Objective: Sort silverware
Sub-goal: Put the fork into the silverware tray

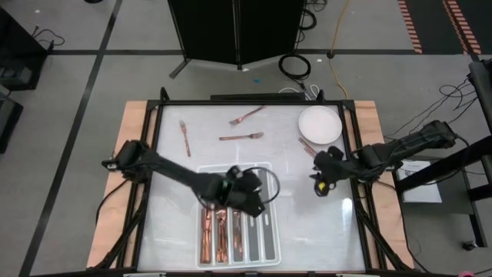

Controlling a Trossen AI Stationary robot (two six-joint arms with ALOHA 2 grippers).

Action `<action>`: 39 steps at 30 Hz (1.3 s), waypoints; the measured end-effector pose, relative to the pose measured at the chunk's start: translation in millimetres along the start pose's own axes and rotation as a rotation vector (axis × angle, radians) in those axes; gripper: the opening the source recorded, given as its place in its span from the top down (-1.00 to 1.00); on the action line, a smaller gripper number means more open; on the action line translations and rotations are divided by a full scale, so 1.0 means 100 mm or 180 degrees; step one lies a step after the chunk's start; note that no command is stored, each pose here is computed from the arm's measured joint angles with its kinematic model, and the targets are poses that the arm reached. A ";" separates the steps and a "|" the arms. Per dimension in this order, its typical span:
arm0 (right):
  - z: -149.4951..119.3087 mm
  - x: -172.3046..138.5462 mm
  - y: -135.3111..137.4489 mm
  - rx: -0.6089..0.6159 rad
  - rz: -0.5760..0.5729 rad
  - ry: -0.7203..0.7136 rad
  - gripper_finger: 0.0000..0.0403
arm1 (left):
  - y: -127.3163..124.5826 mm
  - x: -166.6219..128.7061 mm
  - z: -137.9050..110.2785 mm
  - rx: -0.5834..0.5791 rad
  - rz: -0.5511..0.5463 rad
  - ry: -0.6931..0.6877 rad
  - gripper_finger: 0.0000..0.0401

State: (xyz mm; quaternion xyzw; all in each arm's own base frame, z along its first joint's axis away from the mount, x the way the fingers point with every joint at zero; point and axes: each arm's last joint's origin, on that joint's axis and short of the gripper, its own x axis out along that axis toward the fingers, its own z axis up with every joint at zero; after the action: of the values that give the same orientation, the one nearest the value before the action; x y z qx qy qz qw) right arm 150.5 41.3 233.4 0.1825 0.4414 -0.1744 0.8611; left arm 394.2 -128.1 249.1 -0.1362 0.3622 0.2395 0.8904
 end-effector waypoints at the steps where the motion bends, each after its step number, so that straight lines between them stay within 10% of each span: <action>1: -0.01 0.03 -0.04 0.0105 -0.0147 0.0107 0.26 | 0.02 0.05 0.06 0.0184 -0.0129 -0.0022 0.32; 9: -0.01 0.49 -0.33 0.0360 -0.0891 0.0661 0.26 | 0.50 -0.06 0.40 0.0774 -0.0469 -0.0271 0.32; 15: -0.12 0.75 -0.61 0.0508 -0.0886 0.1003 0.26 | 0.74 -0.38 0.41 0.0857 -0.1113 -0.1395 0.32; 31: -0.11 0.78 -0.79 0.0705 -0.0958 0.1192 0.34 | 1.57 -0.42 -0.44 0.0207 -0.1669 -0.3193 0.32; 39: -0.17 0.86 -0.85 0.0897 -0.0886 0.1327 0.64 | 1.61 -0.40 -0.63 0.0270 -0.1787 -0.3243 0.32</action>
State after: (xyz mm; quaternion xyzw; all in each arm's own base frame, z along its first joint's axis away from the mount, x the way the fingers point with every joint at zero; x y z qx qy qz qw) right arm 146.6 -36.8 139.2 0.2698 0.6012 -0.3093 0.6857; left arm 247.6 -30.8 222.4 -0.0588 -0.1524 0.0150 0.9865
